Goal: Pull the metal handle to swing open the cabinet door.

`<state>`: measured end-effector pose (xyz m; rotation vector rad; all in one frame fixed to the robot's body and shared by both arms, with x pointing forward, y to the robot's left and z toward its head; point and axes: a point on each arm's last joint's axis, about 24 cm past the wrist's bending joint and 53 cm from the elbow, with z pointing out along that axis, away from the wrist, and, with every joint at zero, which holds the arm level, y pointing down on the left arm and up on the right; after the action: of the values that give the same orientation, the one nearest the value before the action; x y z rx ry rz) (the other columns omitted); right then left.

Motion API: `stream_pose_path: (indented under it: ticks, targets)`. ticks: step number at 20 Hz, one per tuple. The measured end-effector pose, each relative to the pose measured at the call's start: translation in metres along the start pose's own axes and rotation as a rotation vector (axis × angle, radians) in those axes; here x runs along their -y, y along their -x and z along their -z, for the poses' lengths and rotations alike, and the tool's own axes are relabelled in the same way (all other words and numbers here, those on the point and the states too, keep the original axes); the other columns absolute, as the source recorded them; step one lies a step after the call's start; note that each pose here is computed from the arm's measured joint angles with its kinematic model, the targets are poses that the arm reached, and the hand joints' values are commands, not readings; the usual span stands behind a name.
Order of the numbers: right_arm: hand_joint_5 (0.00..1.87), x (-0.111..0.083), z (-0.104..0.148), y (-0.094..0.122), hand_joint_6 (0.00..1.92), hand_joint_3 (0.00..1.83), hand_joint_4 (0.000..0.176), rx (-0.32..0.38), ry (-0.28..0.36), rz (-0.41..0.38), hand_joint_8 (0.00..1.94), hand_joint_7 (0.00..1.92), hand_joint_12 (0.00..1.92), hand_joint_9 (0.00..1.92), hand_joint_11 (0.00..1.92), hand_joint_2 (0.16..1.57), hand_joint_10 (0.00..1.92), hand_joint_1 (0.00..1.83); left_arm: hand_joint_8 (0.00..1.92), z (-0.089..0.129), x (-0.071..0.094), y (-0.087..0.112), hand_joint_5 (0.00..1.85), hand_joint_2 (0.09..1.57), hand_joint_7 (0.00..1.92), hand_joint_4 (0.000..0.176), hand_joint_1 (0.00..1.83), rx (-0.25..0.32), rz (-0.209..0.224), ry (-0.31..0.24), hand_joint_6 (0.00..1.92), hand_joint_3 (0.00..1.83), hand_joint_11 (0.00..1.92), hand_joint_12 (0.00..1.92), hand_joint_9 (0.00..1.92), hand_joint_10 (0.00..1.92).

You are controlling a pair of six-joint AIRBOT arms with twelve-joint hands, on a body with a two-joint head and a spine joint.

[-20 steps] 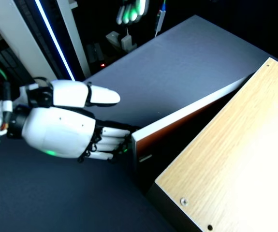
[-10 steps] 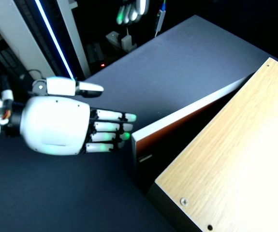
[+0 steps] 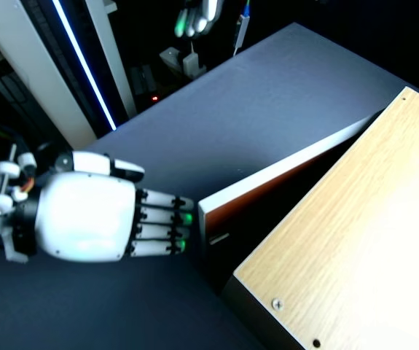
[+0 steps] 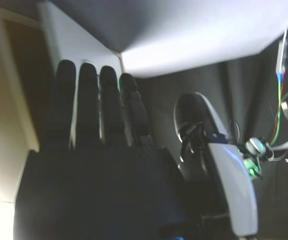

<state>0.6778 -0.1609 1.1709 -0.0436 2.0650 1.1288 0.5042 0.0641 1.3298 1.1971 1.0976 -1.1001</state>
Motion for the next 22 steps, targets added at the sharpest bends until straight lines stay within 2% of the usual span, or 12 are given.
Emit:
stream_pose_path:
  ticks: [3,6,12,22]
  targets:
    - [0.23,0.008,-0.001,0.009,0.0,0.06,0.0,0.005,-0.02,0.051,0.0,0.25,0.64,0.22,0.0,1.57,0.0,0.0,0.01,0.0,0.0,0.0,0.45,1.57,0.46,0.0,0.0,0.0,0.0,0.0,0.0,0.25,0.1,0.78,0.44,0.01]
    - [0.25,0.012,-0.008,0.019,0.01,0.05,0.0,0.016,-0.027,0.141,0.0,0.26,0.65,0.23,0.0,1.57,0.0,0.0,0.0,0.0,0.0,0.0,0.45,1.57,0.47,0.0,0.0,0.0,0.0,-0.001,0.0,0.25,0.11,0.79,0.44,0.01]
    - [0.25,0.023,-0.011,0.029,0.01,0.05,0.0,0.027,-0.05,0.162,0.0,0.26,0.63,0.23,0.0,1.57,0.0,0.0,0.01,0.0,0.0,0.0,0.46,1.57,0.48,0.0,0.0,0.0,0.0,0.0,0.0,0.26,0.1,0.78,0.45,0.01]
    - [0.22,0.022,-0.021,0.03,0.0,0.06,0.0,0.016,-0.053,0.201,0.0,0.24,0.61,0.21,0.0,1.57,0.0,0.0,0.0,0.0,0.0,0.0,0.45,1.57,0.46,0.0,0.0,0.0,0.0,-0.001,0.0,0.25,0.08,0.78,0.43,0.0]
